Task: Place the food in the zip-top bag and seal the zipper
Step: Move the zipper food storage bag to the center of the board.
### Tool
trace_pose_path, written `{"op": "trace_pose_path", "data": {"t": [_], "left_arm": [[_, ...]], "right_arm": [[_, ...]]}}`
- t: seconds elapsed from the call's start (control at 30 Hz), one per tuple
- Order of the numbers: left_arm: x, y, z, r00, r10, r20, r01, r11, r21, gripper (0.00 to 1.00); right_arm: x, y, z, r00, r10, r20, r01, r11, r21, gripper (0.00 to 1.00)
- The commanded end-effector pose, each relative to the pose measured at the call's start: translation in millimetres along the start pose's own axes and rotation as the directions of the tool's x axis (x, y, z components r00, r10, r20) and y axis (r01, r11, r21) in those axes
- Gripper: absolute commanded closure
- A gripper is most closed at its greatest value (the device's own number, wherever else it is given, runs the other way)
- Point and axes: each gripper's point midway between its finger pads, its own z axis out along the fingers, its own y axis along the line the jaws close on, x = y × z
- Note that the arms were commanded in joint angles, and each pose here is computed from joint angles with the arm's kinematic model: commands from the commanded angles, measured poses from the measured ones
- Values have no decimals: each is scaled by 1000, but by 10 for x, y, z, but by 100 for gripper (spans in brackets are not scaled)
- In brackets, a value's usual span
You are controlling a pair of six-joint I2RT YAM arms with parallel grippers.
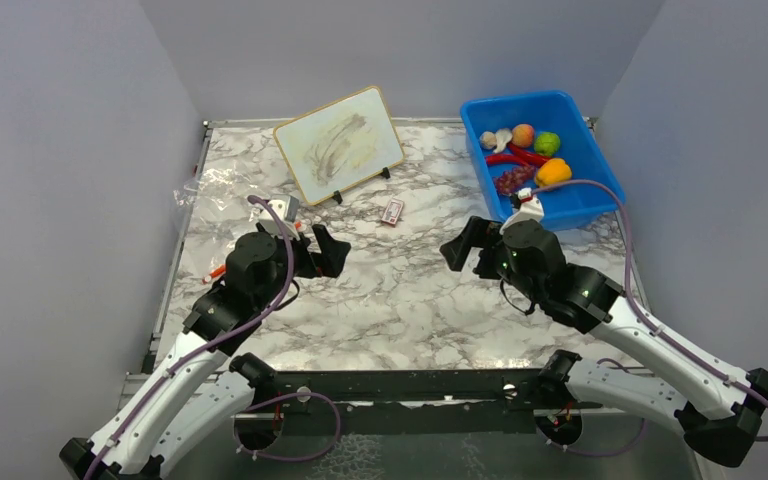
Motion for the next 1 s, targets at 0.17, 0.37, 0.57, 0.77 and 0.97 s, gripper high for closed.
{"op": "trace_pose_path", "data": {"t": [0.17,0.37,0.57,0.77,0.97], "left_arm": [[-104,156,20,999,37,35,-34,996,-86,1],[-107,371,114,999,15,36,-7,976,-219,1],[-243,702,145,996,14,83,24,902,-430,5],[-453,941,117,989,46,143,47,808,-588,24],[-508,1248,267,993,23,116,69,688,-723,35]], "right_arm": [[-131,-53,-114,998,28,58,-29,999,20,0],[-102,-37,-112,998,27,54,-27,1000,0,0],[-93,-3,-118,999,19,45,-19,1000,-18,0],[-105,41,-167,998,-14,53,18,998,-63,0],[-76,135,-190,999,-11,41,16,992,-123,1]]}}
